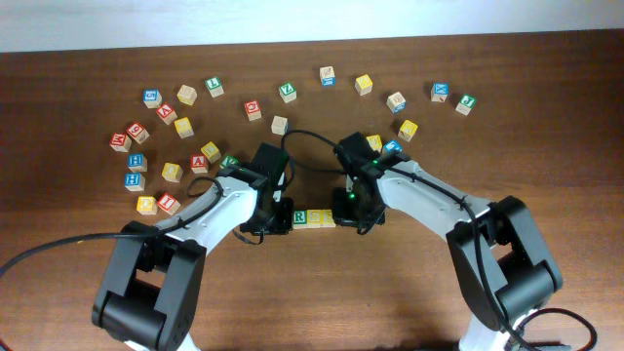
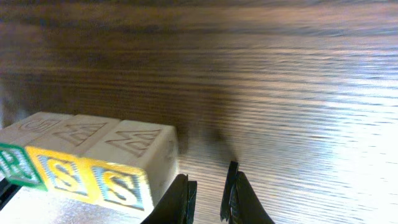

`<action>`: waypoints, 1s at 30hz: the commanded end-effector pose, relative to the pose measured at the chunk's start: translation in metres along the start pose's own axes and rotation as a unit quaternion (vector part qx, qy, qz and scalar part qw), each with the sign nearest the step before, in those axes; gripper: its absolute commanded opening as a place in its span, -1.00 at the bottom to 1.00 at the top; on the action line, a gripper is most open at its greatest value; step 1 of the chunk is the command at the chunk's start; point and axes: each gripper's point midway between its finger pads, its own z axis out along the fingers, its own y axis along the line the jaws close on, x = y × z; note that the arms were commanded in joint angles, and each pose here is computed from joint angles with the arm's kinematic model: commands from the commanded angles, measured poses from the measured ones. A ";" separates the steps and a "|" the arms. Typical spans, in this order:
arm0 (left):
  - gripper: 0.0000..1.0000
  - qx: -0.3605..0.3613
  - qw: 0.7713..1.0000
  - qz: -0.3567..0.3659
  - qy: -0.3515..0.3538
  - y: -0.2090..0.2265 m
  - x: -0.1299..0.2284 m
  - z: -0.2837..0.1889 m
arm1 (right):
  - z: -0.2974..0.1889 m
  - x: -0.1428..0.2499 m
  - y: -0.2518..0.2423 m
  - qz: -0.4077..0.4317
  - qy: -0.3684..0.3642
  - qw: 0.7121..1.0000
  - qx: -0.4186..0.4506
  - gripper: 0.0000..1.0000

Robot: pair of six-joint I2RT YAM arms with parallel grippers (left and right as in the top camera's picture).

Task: Spell out RSS
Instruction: 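Lift both grippers up and away from the RSS row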

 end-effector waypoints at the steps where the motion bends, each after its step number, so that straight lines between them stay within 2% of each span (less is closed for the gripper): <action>1: -0.42 -0.028 1.000 -0.003 0.005 0.013 0.003 0.005 | -0.004 -0.007 -0.003 -0.002 0.000 1.000 -0.003 -0.78; 5: -0.48 -0.035 0.999 -0.004 0.006 0.014 0.001 -0.003 | -0.012 -0.008 -0.003 -0.009 -0.011 1.000 -0.003 -0.78; 13: -0.49 -0.050 0.997 -0.040 -0.041 0.037 -0.016 -0.062 | -0.079 -0.015 -0.020 -0.011 -0.053 0.998 0.031 -0.76; 15: -0.46 -0.045 0.996 -0.049 -0.061 0.041 -0.018 -0.079 | -0.099 -0.014 -0.023 -0.015 -0.065 0.997 0.028 -0.72; 17: -0.25 -0.038 0.994 -0.059 -0.088 0.046 -0.017 -0.105 | -0.121 -0.009 -0.026 -0.016 -0.084 0.996 0.024 -0.65; 18: 0.04 -0.035 0.992 -0.063 -0.100 0.048 -0.015 -0.115 | -0.134 -0.005 -0.028 -0.015 -0.096 0.995 0.024 -0.55; 19: 0.57 -0.032 0.990 -0.069 -0.115 0.051 -0.012 -0.130 | -0.156 0.005 -0.031 -0.016 -0.117 0.993 0.028 -0.29; 20: 0.87 -0.030 0.990 -0.070 -0.122 0.052 -0.010 -0.135 | -0.166 0.011 -0.034 -0.017 -0.126 0.991 0.032 -0.17; 21: 0.99 -0.029 0.989 -0.071 -0.127 0.053 -0.009 -0.140 | -0.178 0.019 -0.037 -0.017 -0.137 0.990 0.036 -0.03; 22: 0.99 -0.029 0.989 -0.071 -0.129 0.053 -0.007 -0.143 | -0.188 0.027 -0.040 -0.017 -0.145 0.988 0.040 0.07; 24: 0.98 -0.035 0.988 -0.071 -0.133 0.055 -0.005 -0.147 | -0.210 0.047 -0.050 -0.017 -0.165 0.985 0.051 0.40; 25: 0.98 -0.039 0.988 -0.072 -0.133 0.056 -0.004 -0.147 | -0.218 0.056 -0.054 -0.017 -0.173 0.983 0.053 0.73; 26: 0.98 -0.041 0.988 -0.072 -0.133 0.057 -0.005 -0.147 | -0.225 0.065 -0.057 -0.018 -0.179 0.982 0.055 0.87; 30: 0.98 -0.040 0.988 -0.072 -0.133 0.057 -0.005 -0.147 | -0.247 0.102 -0.068 -0.023 -0.211 0.976 0.040 0.93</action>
